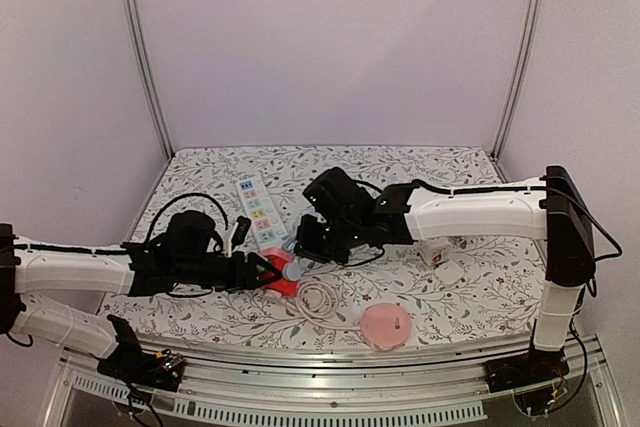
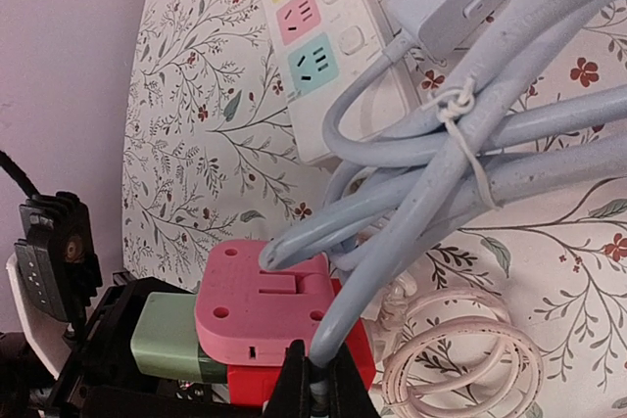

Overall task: Pull the plug off the socket
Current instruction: Remove the plug from the socket, then place the plug at the center of the board, then remove the plug from the socket.

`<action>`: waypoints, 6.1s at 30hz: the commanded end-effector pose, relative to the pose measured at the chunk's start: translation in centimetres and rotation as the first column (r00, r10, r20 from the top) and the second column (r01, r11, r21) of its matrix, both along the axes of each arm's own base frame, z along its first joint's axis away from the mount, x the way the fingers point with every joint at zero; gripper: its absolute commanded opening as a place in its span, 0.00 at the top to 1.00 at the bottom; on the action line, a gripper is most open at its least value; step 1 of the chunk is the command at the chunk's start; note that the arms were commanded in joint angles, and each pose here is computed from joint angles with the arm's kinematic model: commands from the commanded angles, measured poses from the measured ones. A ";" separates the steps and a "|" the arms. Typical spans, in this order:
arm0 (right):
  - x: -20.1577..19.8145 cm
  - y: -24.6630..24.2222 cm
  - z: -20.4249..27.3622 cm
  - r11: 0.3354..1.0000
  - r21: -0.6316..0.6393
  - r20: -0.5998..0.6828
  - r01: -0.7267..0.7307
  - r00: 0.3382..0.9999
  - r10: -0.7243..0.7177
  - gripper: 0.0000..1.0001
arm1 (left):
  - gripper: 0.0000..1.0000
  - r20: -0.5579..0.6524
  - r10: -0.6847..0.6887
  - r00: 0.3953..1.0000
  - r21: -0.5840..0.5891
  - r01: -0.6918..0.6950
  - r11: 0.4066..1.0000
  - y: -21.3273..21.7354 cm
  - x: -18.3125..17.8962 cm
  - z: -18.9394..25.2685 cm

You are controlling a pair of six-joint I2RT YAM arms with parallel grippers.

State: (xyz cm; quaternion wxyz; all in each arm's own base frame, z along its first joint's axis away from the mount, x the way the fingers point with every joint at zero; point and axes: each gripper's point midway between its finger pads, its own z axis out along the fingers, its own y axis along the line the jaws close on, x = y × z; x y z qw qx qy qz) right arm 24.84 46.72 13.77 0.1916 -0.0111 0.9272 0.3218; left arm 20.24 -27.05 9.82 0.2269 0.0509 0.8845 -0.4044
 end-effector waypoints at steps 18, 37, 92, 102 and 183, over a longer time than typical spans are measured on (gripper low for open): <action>1.7 -2.8 1.6 0.996 -0.039 0.068 0.077 0.995 -0.074 1.00 | 0.68 0.011 0.030 0.999 0.094 -0.031 0.995 2.6 0.6 -2.0; 4.1 -3.4 2.0 0.992 -0.083 0.109 0.091 0.991 -0.081 1.00 | 0.69 0.120 -0.177 0.977 0.036 0.174 0.984 0.1 -1.8 1.5; 9.1 -20.3 -2.0 0.918 -0.256 0.098 0.303 0.953 -0.287 1.00 | 0.72 -0.002 0.106 0.994 0.003 -0.106 0.994 2.4 1.9 0.0; 10.5 -24.1 -4.6 0.892 -0.307 0.047 0.333 0.941 -0.335 1.00 | 0.72 -0.007 0.079 0.997 -0.008 -0.079 0.997 1.8 1.9 -0.1; -0.1 -0.3 4.7 0.984 -0.030 0.127 -0.174 0.976 0.177 0.17 | 0.75 0.340 -0.600 0.724 0.398 0.467 0.789 -2.8 3.2 9.1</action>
